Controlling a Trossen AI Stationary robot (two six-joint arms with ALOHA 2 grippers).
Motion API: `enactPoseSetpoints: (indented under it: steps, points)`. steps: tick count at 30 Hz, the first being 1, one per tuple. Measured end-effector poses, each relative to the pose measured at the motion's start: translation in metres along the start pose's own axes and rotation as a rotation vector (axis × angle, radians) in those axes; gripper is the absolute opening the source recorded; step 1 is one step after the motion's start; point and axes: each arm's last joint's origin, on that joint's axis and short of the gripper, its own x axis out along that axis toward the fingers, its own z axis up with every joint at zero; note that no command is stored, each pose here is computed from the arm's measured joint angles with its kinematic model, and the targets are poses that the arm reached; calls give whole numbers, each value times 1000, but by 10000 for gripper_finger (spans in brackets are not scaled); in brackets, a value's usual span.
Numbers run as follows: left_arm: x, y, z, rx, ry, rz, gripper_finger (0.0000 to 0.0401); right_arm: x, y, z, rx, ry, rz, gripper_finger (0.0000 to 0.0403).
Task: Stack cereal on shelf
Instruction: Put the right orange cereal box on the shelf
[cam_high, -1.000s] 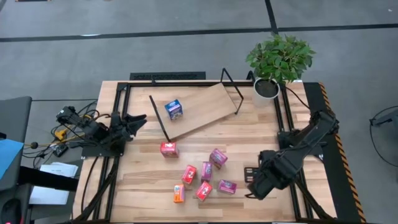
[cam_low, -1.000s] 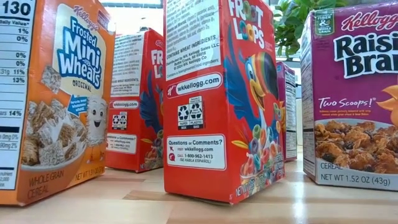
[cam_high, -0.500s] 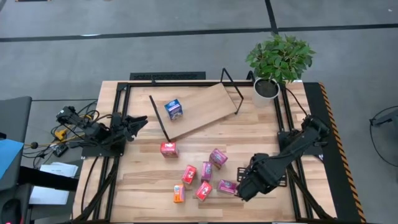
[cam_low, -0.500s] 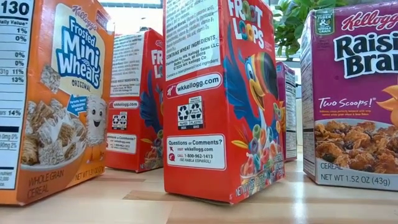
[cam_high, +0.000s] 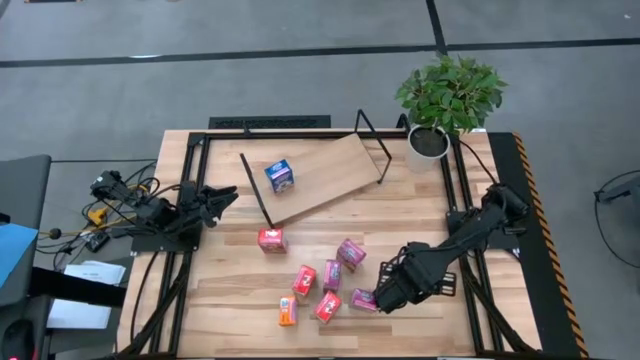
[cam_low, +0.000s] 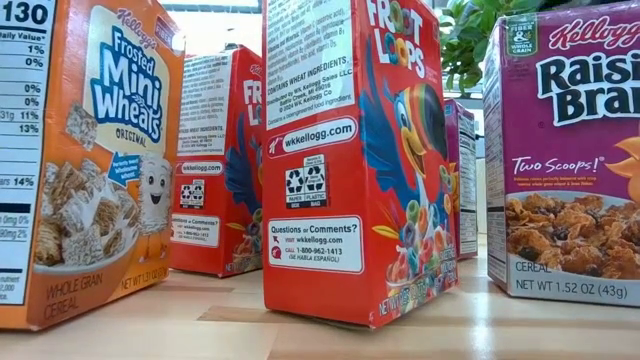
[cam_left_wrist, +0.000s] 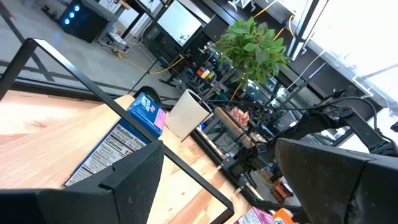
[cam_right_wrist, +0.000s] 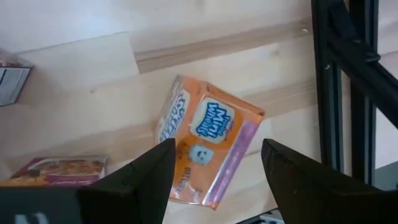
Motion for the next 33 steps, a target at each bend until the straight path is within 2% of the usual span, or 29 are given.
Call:
enactPoseSetpoints:
  steps: [9, 18, 28, 33]
  points:
    - [0, 1, 1, -2, -19, 32, 300, 19, 3, -8, -8, 70, 2, 265]
    - [0, 2, 1, 7, -38, 70, 300, 19, 7, -3, -18, 43, 18, 265]
    - [0, 3, 1, 26, -53, 107, 300, 17, 19, 15, -171, 1, 8, 265]
    - [0, 4, 0, 24, -51, 112, 300, 18, 15, 12, -116, 7, -21, 265]
